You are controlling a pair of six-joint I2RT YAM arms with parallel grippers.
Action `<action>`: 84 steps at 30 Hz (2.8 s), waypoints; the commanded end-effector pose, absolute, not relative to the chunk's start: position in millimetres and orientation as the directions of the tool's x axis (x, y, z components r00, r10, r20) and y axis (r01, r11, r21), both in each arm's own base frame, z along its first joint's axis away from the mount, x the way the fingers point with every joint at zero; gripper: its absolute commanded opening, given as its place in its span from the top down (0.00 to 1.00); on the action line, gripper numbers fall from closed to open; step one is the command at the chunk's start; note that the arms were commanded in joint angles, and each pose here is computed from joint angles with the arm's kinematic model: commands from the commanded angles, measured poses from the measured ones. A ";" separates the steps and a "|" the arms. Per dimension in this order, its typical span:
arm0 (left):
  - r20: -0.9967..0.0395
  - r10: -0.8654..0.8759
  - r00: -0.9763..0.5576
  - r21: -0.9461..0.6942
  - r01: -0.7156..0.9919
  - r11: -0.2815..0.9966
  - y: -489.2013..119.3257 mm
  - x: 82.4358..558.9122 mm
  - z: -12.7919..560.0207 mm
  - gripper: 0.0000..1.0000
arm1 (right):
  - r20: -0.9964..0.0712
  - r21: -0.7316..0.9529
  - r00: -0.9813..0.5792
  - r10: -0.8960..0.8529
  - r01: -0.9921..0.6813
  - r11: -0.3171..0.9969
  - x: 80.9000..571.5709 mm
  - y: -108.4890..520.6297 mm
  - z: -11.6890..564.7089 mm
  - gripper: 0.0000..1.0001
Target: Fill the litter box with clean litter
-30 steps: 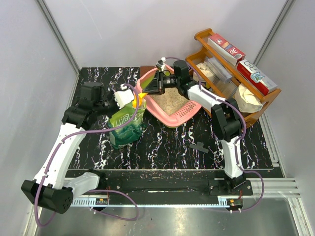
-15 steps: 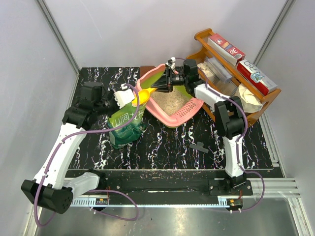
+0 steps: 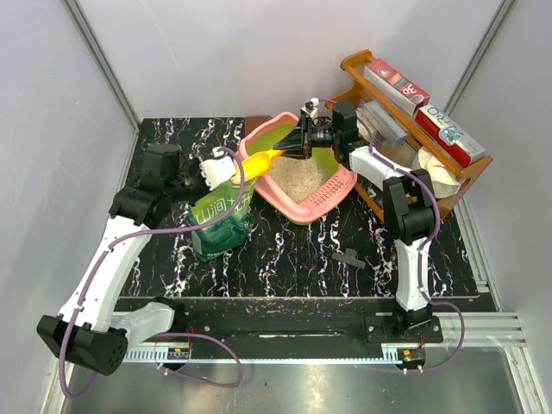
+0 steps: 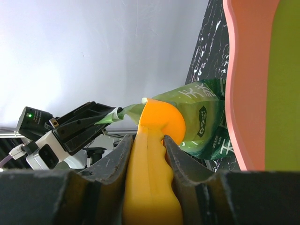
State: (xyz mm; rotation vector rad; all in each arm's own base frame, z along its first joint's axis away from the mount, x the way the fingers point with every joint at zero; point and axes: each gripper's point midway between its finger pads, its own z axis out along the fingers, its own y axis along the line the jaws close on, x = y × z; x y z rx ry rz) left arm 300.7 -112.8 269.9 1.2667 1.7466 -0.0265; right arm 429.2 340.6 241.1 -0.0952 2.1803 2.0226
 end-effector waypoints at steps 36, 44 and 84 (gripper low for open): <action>-0.710 0.699 0.077 0.560 0.665 0.495 -115.5 317.9 310.7 0.97 | -0.545 0.781 -0.680 0.490 -0.200 0.592 534.9 211.7 269.7 1.00; -0.710 0.700 0.074 0.553 0.675 0.488 -116.6 316.2 305.0 0.97 | -0.560 0.759 -0.693 0.455 -0.209 0.617 526.1 225.0 256.6 1.00; -0.726 0.685 0.062 0.530 0.684 0.501 -116.1 307.1 291.2 0.98 | -0.949 0.278 -0.307 -0.067 -0.919 0.278 369.4 320.7 402.1 1.00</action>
